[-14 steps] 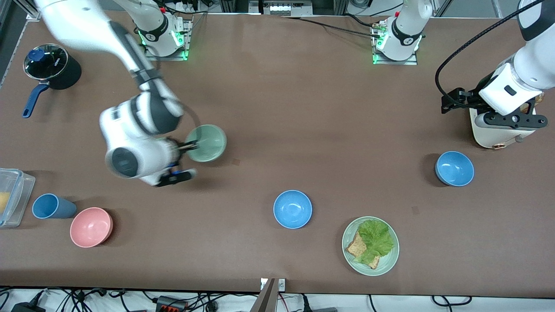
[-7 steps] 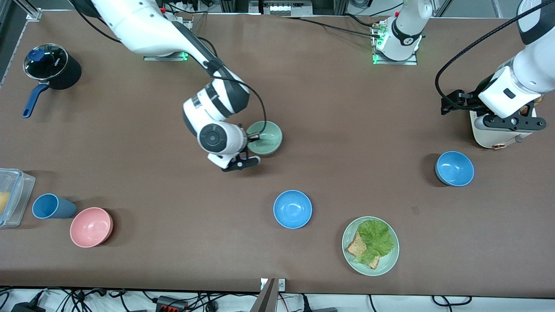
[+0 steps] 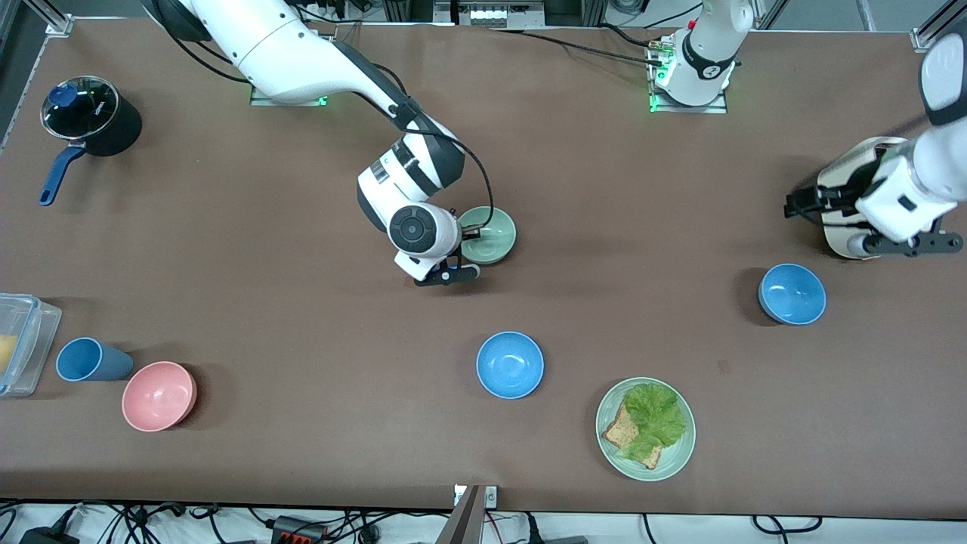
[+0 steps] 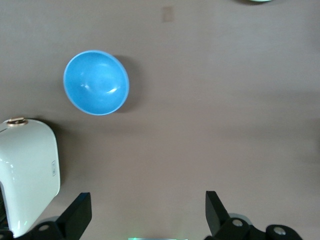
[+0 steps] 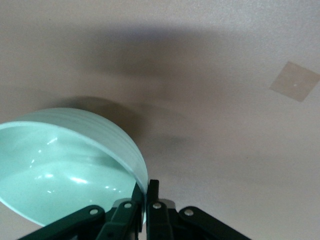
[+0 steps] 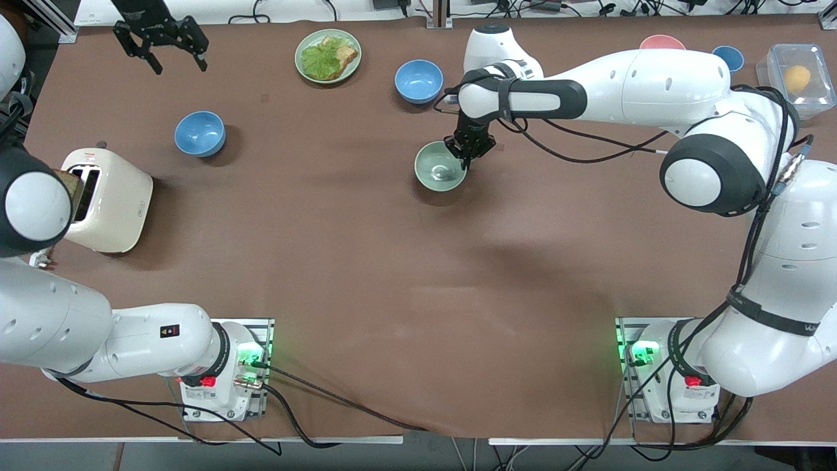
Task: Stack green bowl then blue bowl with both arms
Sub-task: 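Release the green bowl while the left gripper reaches the blue bowl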
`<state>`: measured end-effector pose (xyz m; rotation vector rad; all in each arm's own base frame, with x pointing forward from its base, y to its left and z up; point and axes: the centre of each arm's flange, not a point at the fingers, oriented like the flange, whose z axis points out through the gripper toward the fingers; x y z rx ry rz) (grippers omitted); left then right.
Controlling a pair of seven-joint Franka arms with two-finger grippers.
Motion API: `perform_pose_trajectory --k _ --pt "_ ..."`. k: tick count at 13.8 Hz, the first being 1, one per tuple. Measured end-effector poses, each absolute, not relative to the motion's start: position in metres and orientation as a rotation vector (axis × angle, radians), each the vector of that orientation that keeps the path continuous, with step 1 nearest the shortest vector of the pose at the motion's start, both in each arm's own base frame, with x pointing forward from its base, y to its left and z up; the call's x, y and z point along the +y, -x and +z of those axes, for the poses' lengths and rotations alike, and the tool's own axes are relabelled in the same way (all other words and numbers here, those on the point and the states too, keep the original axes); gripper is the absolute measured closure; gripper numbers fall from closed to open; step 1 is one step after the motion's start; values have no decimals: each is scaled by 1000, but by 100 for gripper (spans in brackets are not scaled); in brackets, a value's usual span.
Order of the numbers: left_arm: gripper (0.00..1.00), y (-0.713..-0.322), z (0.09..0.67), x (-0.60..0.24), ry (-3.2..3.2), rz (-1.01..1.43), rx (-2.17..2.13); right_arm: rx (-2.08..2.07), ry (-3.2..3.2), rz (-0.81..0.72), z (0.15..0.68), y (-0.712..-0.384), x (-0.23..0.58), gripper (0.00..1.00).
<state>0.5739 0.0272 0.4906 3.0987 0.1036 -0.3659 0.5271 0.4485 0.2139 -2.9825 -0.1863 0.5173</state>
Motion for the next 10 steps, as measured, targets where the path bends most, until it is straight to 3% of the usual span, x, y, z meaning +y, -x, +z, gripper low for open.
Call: perform_pose_trajectory --k 2,7,10 --pt "0 -585 460 51 -3110 -412 126 -181 2985 524 211 -527 447 91" --pt "0 -616 364 107 -3134 -312 80 -50 2987 477 229 -542 446 41" --pt "0 -611 311 127 -3135 -252 -24 21 3004 449 300 -571 424 8"
